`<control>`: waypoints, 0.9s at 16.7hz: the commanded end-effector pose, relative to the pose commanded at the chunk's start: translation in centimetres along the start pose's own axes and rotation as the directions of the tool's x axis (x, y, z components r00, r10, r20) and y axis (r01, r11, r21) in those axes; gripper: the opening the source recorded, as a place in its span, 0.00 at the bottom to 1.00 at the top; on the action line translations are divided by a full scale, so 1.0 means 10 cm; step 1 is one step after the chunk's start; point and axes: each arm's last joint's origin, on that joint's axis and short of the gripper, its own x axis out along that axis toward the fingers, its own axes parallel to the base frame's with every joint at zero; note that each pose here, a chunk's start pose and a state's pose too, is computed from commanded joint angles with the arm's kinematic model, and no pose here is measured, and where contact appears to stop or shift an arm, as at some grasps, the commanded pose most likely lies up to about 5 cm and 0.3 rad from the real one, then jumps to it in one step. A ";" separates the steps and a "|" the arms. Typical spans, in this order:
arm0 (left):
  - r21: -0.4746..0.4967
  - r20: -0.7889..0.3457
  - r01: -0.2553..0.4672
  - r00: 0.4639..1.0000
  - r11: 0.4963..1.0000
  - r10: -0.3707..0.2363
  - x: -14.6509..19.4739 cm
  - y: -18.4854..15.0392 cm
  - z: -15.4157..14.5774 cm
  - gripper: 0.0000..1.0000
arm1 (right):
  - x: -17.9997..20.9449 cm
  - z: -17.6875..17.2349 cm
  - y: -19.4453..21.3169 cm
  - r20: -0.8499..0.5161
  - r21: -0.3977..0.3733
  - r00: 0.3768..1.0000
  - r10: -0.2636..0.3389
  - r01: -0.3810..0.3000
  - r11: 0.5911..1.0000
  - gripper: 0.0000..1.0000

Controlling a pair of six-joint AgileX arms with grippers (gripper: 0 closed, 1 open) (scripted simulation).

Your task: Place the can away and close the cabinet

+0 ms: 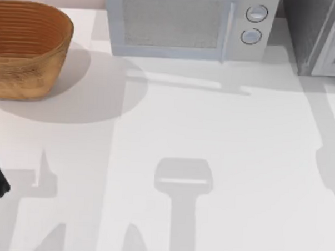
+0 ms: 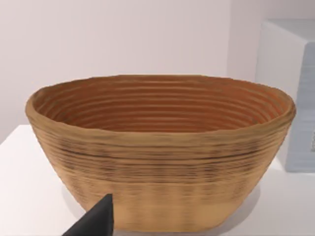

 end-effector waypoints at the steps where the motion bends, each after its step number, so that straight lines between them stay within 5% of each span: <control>1: 0.000 0.000 0.000 1.000 1.000 0.000 0.00 0.00 0.00 1.00 | 0.00 0.00 0.00 0.000 0.000 1.000 0.000 0.000 1.000 1.00; 8: 0.000 0.000 0.000 1.000 1.000 0.000 0.00 0.00 0.00 1.00 | -0.07 0.03 -0.01 0.000 -0.001 1.000 0.002 -0.002 1.000 1.00; 15: 0.000 0.000 0.000 1.000 1.000 0.000 0.00 0.00 0.00 1.00 | -0.70 0.12 -0.13 0.000 -0.005 1.000 0.001 -0.001 1.000 1.00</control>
